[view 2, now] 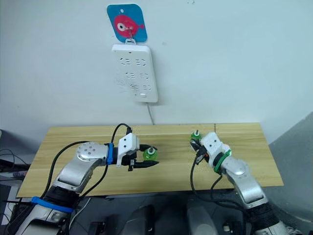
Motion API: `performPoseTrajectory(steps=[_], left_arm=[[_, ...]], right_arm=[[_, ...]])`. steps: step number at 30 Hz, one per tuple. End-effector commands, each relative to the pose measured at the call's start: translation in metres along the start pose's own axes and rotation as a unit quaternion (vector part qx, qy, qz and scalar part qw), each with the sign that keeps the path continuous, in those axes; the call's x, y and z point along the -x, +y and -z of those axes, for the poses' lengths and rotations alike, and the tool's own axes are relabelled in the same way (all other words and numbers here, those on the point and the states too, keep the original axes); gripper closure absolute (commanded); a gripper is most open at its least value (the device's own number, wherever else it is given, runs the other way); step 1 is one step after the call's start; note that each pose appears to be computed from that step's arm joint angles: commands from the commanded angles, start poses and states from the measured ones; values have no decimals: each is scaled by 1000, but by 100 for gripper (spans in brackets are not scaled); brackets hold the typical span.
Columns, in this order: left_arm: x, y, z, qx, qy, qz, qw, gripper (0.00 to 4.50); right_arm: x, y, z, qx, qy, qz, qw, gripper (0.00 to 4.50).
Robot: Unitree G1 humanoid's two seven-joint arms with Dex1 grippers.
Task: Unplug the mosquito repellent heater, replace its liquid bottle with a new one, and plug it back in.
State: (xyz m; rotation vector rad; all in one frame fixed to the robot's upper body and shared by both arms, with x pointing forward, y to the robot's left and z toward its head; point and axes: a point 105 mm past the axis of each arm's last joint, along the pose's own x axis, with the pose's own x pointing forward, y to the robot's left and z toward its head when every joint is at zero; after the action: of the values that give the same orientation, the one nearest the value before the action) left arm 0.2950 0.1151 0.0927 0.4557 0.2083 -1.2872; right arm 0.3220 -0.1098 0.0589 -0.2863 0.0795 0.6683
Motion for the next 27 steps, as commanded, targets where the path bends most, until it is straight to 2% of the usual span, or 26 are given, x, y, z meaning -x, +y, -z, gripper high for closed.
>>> performPoseTrajectory(steps=[1,8,11,12,15,17,19,21,22,24,27], left_arm=[[4,-2,-11,-8,-12,-8,1000,221],[5,-8,-12,-5,-11,-4,1000,221],[5,-8,-12,-5,-11,-5,1000,221],[4,-8,-12,-5,-11,-4,1000,221],[4,-8,-12,-5,-12,-4,1000,221],[4,-7,-12,-4,-13,-4,1000,221],[4,-6,-13,-3,-17,-2,1000,221],[2,-5,-18,-3,-29,8,1000,221],[1,-4,-20,-4,-34,13,999,221],[-2,-5,-25,-13,-42,31,999,221],[-8,-5,-33,-29,-55,49,997,221]], right_arm=[[-8,-8,6,2,-17,33,999,436],[-25,-10,30,-11,10,43,999,436],[-24,-12,32,-31,4,49,998,436],[-23,-13,28,-39,-6,49,998,361],[-17,-15,16,-49,-30,50,997,259],[-8,-20,-5,-53,-59,47,996,180],[2,-13,-27,-42,-75,8,996,107],[13,8,-58,-28,-80,-82,993,30],[18,17,-68,-32,-77,-115,990,3],[26,34,-91,-33,-72,-184,980,0],[31,52,-115,-32,-67,-249,966,0]])
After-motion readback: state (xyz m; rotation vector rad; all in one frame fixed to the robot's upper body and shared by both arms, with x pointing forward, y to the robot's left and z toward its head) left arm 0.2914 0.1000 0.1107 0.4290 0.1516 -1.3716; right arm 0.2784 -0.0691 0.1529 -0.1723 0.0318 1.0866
